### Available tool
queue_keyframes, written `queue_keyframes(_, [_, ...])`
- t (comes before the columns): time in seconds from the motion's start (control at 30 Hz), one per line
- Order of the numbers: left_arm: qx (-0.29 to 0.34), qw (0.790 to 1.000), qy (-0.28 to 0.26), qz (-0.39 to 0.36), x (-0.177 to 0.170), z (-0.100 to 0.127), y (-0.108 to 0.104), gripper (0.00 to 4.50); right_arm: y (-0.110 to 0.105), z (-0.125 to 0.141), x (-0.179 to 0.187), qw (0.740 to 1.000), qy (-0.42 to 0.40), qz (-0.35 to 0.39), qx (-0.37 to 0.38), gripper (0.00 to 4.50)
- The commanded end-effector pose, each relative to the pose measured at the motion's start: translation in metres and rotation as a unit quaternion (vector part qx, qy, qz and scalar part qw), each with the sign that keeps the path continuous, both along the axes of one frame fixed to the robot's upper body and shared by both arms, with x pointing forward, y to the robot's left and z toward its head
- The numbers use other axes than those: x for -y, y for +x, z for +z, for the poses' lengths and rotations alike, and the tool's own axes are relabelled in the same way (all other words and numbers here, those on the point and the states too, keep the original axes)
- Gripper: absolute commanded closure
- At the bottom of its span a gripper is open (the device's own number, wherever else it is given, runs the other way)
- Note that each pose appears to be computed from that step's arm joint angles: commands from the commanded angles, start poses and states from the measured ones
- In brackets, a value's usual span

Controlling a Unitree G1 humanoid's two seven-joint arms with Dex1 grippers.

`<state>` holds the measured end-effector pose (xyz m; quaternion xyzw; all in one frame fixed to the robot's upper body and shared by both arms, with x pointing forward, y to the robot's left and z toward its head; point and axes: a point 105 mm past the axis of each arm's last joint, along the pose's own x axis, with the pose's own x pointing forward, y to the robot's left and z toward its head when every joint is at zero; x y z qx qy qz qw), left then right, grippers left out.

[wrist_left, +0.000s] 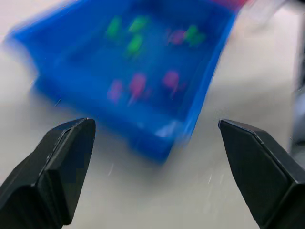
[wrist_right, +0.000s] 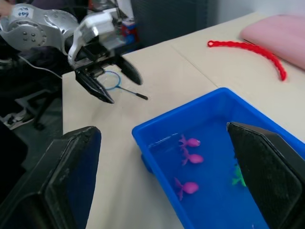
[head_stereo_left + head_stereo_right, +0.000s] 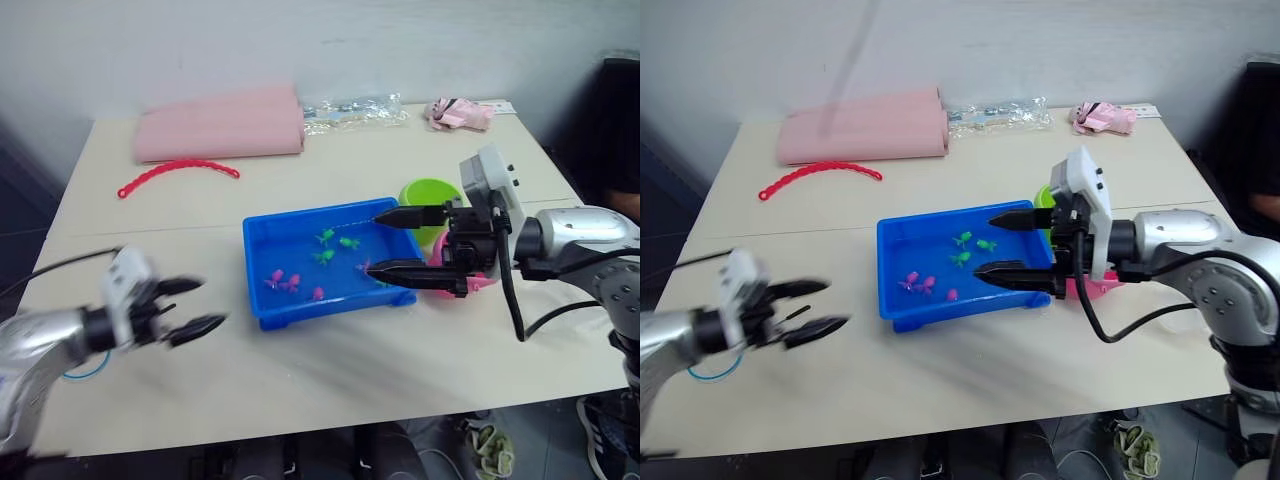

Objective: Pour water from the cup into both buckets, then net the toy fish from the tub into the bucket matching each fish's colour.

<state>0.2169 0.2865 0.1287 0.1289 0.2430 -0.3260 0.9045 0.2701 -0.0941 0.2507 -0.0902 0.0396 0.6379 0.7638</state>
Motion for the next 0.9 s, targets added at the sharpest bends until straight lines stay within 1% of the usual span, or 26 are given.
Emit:
queue_keyframes(0.03, [0.027,0.997,0.067,0.031,-0.045,0.021,-0.011,0.00,-0.004,0.002,-0.007,0.999,-0.006,0.041,0.026,0.03])
queue_keyframes(0.1, [0.009,0.993,0.104,0.054,-0.075,0.020,-0.018,0.00,-0.003,0.000,-0.012,0.998,-0.003,0.052,0.025,0.03])
queue_keyframes(0.2, [-0.005,0.989,0.135,0.066,-0.097,0.023,-0.013,0.00,-0.004,-0.004,-0.020,0.997,-0.002,0.069,0.024,0.03])
queue_keyframes(0.3, [-0.020,0.987,0.153,0.041,-0.099,0.023,-0.002,0.00,-0.006,-0.008,-0.024,0.997,-0.005,0.075,0.029,0.03])
queue_keyframes(0.33, [-0.029,0.985,0.166,0.034,-0.101,0.022,0.003,0.00,-0.007,-0.010,-0.026,0.997,-0.005,0.076,0.031,0.03])
queue_keyframes(0.4, [-0.041,0.982,0.183,0.031,-0.104,0.020,0.013,0.00,-0.010,-0.012,-0.028,0.996,-0.004,0.077,0.034,0.03])
queue_keyframes(0.5, [-0.059,0.979,0.194,0.031,-0.107,0.016,0.026,0.00,-0.013,-0.012,-0.030,0.997,0.002,0.070,0.042,0.03])
queue_keyframes(0.6, [-0.099,0.973,0.208,0.007,-0.105,0.001,0.033,0.00,-0.016,-0.011,-0.031,0.997,0.011,0.056,0.048,0.03])
queue_keyframes(0.73, [-0.111,0.973,0.201,0.002,-0.098,-0.016,0.051,0.00,-0.021,-0.012,-0.030,0.998,0.014,0.039,0.052,0.03])
queue_keyframes(0.83, [-0.126,0.965,0.228,-0.006,-0.095,-0.033,0.059,0.00,-0.023,-0.012,-0.028,0.998,0.014,0.023,0.055,0.03])
queue_keyframes(0.9, [-0.129,0.964,0.234,-0.006,-0.093,-0.041,0.064,0.00,-0.023,-0.012,-0.027,0.998,0.015,0.016,0.057,0.03])
